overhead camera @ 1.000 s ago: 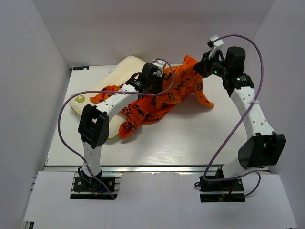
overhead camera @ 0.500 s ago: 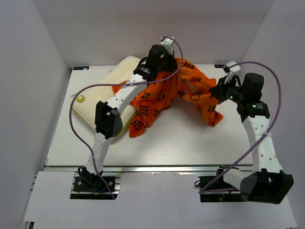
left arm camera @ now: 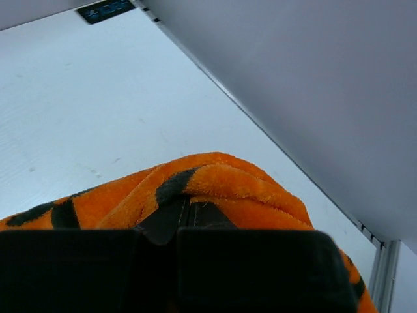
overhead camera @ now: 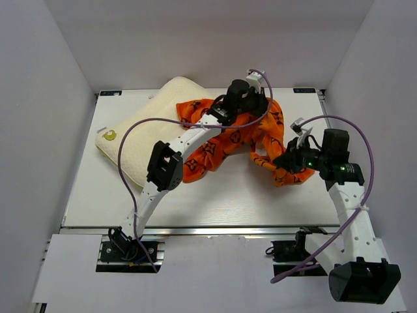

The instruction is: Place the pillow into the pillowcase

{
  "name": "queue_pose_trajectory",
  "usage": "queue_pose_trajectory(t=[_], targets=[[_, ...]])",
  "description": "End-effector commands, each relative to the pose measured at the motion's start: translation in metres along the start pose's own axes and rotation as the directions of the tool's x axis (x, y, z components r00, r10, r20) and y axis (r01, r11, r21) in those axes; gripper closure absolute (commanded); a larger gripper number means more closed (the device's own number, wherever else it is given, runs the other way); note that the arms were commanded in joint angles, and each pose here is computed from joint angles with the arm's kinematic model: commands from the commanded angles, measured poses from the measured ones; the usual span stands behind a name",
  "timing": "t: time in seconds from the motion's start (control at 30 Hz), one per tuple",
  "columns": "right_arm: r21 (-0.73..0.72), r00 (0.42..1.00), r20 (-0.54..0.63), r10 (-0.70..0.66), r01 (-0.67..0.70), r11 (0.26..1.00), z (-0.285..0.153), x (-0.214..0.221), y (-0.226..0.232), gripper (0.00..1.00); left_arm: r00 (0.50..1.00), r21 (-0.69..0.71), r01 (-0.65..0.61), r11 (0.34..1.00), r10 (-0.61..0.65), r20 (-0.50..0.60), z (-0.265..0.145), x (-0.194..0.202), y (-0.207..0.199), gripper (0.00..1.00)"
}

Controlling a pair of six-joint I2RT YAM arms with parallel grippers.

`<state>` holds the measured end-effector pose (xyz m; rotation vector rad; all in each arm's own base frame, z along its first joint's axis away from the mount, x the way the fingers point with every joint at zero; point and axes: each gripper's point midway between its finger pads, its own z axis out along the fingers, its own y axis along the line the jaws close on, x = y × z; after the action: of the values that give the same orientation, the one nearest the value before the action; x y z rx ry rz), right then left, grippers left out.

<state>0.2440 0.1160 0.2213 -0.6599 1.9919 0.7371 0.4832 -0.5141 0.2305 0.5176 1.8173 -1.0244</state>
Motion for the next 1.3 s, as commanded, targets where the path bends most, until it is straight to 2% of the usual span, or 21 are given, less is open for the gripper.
queue_pose_trajectory(t=[0.0,0.23,0.33,0.43,0.47,0.53,0.57,0.63,0.67,0.7,0.77,0.8,0.83,0.93,1.0,1.03,1.1,1.13,1.2,1.23,1.27], targets=[[-0.161,0.999,-0.008,-0.043,0.042,0.986,-0.002,0.005,0.041,1.00,0.976,0.136,-0.076,0.988,0.046,0.213,-0.017,-0.079,-0.064,1.00],[-0.246,0.997,-0.024,-0.068,0.060,0.967,0.016,0.004,0.071,1.00,0.963,0.210,-0.113,0.971,0.055,0.266,-0.018,-0.086,-0.105,1.00],[-0.187,0.998,-0.035,-0.052,0.044,0.981,0.025,-0.001,0.057,1.00,0.972,0.225,-0.126,0.966,0.075,0.222,-0.016,-0.072,-0.113,1.00],[-0.111,0.998,-0.054,-0.040,0.034,0.993,0.031,0.001,0.040,1.00,0.991,0.178,-0.101,0.979,0.083,0.107,-0.016,-0.039,-0.097,1.00],[-0.096,0.997,-0.067,-0.046,0.039,0.995,0.032,0.005,0.037,1.00,0.996,0.148,-0.084,0.985,0.079,0.041,-0.013,-0.013,-0.083,0.95],[-0.064,0.995,-0.085,-0.059,0.053,0.997,0.029,0.012,0.032,1.00,0.997,0.094,-0.082,0.992,0.081,0.012,-0.025,-0.007,-0.074,0.86],[-0.057,0.992,-0.086,-0.091,0.087,0.995,0.026,0.013,0.032,1.00,0.996,0.059,-0.074,0.996,0.077,-0.041,-0.027,0.015,-0.061,0.73],[-0.029,0.987,-0.121,-0.102,0.099,0.995,0.019,0.025,0.028,1.00,0.996,0.008,-0.073,0.997,0.074,-0.047,-0.041,0.012,-0.054,0.62],[-0.015,0.986,-0.112,-0.126,0.125,0.992,0.013,0.025,0.029,1.00,0.996,-0.014,-0.072,0.997,0.071,-0.054,-0.045,0.013,-0.048,0.52],[0.009,0.981,-0.130,-0.145,0.147,0.989,0.009,0.030,0.024,0.97,0.994,-0.045,-0.066,0.997,0.062,-0.089,-0.051,0.025,-0.037,0.47],[0.040,0.977,-0.123,-0.176,0.182,0.982,-0.001,0.028,0.023,0.89,0.994,-0.119,-0.085,0.989,0.075,-0.083,-0.069,0.011,-0.028,0.42],[0.079,0.977,-0.119,-0.174,0.184,0.980,-0.007,0.023,0.019,0.78,0.993,-0.150,-0.096,0.984,0.084,-0.084,-0.077,0.006,-0.025,0.38],[0.096,0.978,-0.107,-0.180,0.190,0.977,-0.011,0.018,0.018,0.74,0.994,-0.208,-0.110,0.972,0.101,-0.051,-0.091,-0.014,-0.023,0.38],[0.144,0.978,-0.062,-0.198,0.205,0.968,-0.024,-0.005,0.017,0.66,0.990,-0.290,-0.142,0.946,0.130,-0.060,-0.119,-0.029,-0.019,0.35],[0.183,0.979,-0.052,-0.199,0.206,0.961,-0.028,-0.014,0.013,0.53,0.988,-0.325,-0.151,0.934,0.147,-0.035,-0.150,-0.048,-0.025,0.33],[0.198,0.978,-0.042,-0.206,0.210,0.958,-0.031,-0.021,0.012,0.53,0.987,-0.346,-0.157,0.925,0.140,-0.074,-0.159,-0.031,-0.017,0.32],[0.248,0.977,-0.049,-0.206,0.212,0.945,-0.034,-0.027,0.002,0.52,0.989,-0.361,-0.146,0.921,0.136,-0.053,-0.190,-0.038,-0.023,0.32],[0.271,0.978,-0.039,-0.207,0.210,0.939,-0.036,-0.034,0.000,0.52,0.987,-0.378,-0.149,0.914,0.116,-0.109,-0.198,-0.011,-0.013,0.31],[0.301,0.973,-0.012,-0.231,0.224,0.927,-0.038,-0.048,-0.007,0.52,0.993,-0.380,-0.110,0.918,0.083,-0.086,-0.226,-0.007,-0.019,0.31],[0.302,0.966,0.008,-0.259,0.245,0.921,-0.037,-0.056,-0.007,0.50,0.988,-0.398,-0.105,0.911,0.049,-0.149,-0.235,0.030,-0.007,0.31],[0.282,0.954,0.050,-0.297,0.271,0.920,-0.032,-0.070,-0.006,0.46,0.991,-0.404,-0.060,0.913,0.006,-0.134,-0.243,0.039,-0.007,0.31]])
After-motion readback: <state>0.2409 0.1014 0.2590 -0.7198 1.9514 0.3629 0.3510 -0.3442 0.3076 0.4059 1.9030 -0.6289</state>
